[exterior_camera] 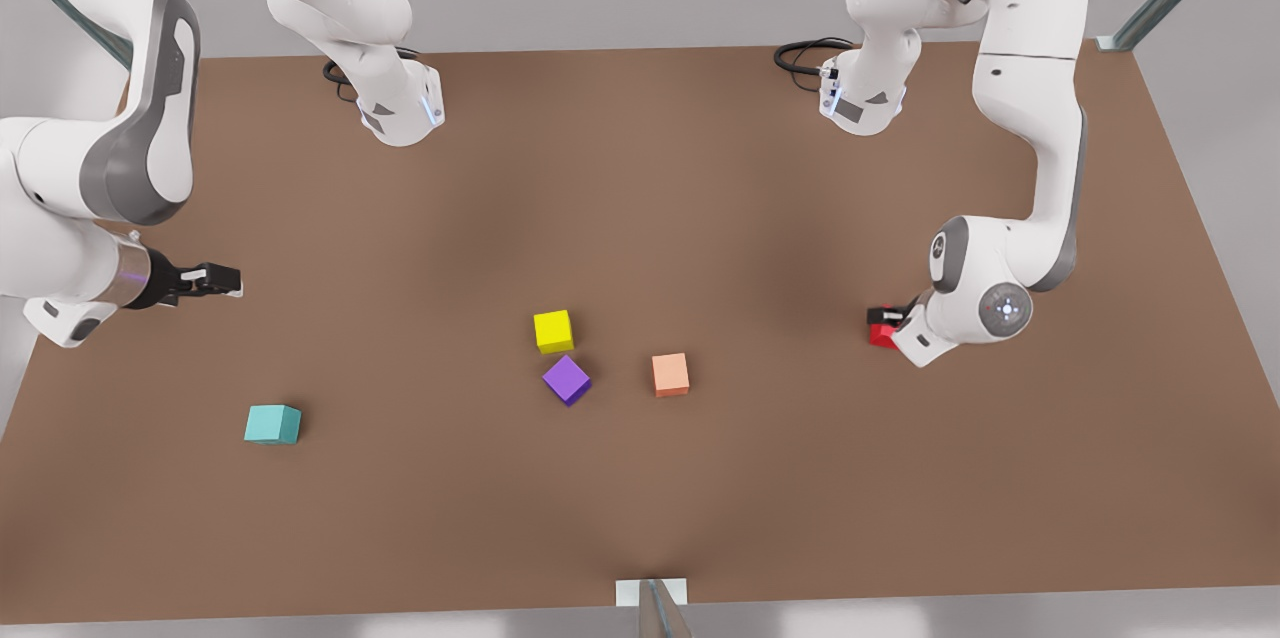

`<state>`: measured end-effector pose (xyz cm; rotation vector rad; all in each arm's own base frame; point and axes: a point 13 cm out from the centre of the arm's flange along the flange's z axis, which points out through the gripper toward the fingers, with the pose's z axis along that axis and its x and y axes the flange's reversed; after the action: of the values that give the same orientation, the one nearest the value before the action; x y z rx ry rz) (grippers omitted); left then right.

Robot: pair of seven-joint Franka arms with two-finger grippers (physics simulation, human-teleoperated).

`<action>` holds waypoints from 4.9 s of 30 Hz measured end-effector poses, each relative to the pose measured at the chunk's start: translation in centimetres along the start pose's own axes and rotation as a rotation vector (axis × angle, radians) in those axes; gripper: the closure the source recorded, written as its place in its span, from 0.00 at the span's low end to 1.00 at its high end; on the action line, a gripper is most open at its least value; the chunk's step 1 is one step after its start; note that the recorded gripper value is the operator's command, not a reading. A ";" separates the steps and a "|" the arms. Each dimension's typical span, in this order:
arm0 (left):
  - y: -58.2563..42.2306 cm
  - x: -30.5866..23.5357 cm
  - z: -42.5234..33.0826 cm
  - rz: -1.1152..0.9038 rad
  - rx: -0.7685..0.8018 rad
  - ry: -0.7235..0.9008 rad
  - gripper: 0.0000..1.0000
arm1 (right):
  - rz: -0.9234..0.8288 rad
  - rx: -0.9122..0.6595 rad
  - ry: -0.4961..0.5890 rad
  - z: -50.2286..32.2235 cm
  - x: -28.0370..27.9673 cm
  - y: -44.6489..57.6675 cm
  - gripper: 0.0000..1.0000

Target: Pick up red wooden cube and pass to hand red wooden cube and place in blue wooden cube

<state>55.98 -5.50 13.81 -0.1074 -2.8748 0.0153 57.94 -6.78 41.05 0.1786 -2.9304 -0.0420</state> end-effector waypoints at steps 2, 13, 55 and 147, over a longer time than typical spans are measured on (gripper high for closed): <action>0.8 -0.9 0.2 0.007 -0.013 -0.038 0.00 | -0.004 -0.001 0.002 0.1 0.0 0.0 0.00; 1.6 -1.3 4.7 0.044 -0.024 -0.039 0.00 | -0.022 -0.003 0.013 0.7 -0.2 0.1 0.00; -44.2 -4.1 -15.4 0.120 1.231 0.176 0.34 | -0.221 -1.282 0.075 11.0 -15.9 37.2 0.00; -40.4 -8.7 -14.8 0.109 1.260 0.033 0.00 | -1.070 -1.317 -1.108 15.9 -12.8 56.8 0.41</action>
<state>65.29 -46.44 26.64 -0.0080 -2.2839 1.7121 60.43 51.38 25.20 1.7523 -2.2787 -2.6649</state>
